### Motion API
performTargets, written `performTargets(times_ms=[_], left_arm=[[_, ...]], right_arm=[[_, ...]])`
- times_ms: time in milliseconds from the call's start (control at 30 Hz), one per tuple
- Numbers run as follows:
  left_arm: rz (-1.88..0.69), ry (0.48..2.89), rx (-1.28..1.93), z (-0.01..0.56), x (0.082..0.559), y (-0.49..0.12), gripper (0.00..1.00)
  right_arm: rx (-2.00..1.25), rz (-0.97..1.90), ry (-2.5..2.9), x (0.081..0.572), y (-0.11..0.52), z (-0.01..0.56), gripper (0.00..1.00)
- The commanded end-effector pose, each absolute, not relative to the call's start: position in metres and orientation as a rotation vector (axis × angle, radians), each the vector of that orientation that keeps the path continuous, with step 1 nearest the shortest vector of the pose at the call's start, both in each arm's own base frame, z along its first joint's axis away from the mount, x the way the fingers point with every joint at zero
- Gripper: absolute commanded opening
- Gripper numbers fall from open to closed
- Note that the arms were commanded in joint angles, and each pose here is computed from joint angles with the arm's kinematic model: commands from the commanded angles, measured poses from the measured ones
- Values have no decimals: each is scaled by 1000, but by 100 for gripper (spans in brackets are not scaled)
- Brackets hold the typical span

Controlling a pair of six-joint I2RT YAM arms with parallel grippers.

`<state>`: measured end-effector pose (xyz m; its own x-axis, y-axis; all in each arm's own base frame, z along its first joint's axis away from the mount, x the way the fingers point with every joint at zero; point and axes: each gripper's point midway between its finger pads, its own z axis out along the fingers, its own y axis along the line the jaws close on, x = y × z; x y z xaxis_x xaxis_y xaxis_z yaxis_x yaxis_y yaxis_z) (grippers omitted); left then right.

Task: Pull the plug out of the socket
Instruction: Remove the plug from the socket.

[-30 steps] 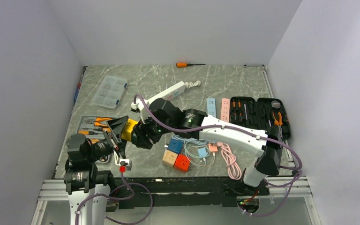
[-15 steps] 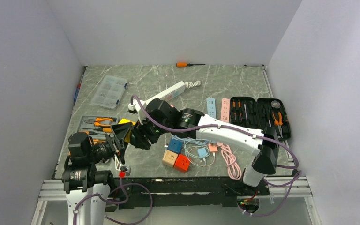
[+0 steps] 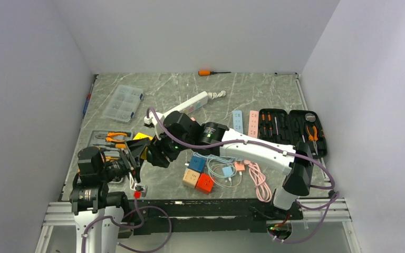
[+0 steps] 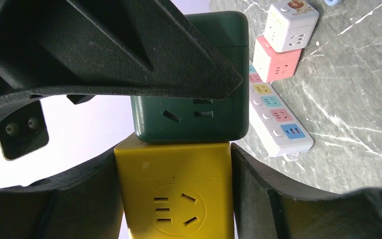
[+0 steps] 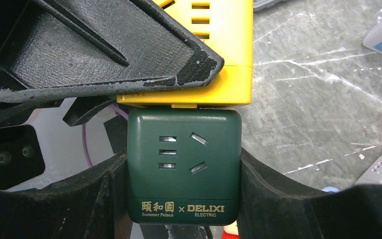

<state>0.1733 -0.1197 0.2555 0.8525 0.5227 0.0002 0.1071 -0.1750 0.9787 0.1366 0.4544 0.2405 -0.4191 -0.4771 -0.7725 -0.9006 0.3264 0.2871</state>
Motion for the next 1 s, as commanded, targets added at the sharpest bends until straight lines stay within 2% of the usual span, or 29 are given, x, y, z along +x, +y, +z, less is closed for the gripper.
performTargets(times_ms=[0, 33, 67, 533, 967], left_arm=[[431, 493, 1749, 257, 184, -115, 5], [437, 502, 1755, 255, 187, -113, 1], [441, 515, 1759, 254, 189, -112, 0], [556, 683, 1881, 218, 238, -78, 0], [772, 488, 2208, 173, 256, -57, 0]], right_arm=[[-1207, 1040, 1927, 127, 465, 268, 0], [-1205, 1030, 1933, 128, 463, 266, 0], [-1203, 1024, 1936, 127, 461, 265, 0], [-1169, 944, 2096, 124, 406, 220, 0], [-1154, 887, 2232, 138, 372, 215, 0]])
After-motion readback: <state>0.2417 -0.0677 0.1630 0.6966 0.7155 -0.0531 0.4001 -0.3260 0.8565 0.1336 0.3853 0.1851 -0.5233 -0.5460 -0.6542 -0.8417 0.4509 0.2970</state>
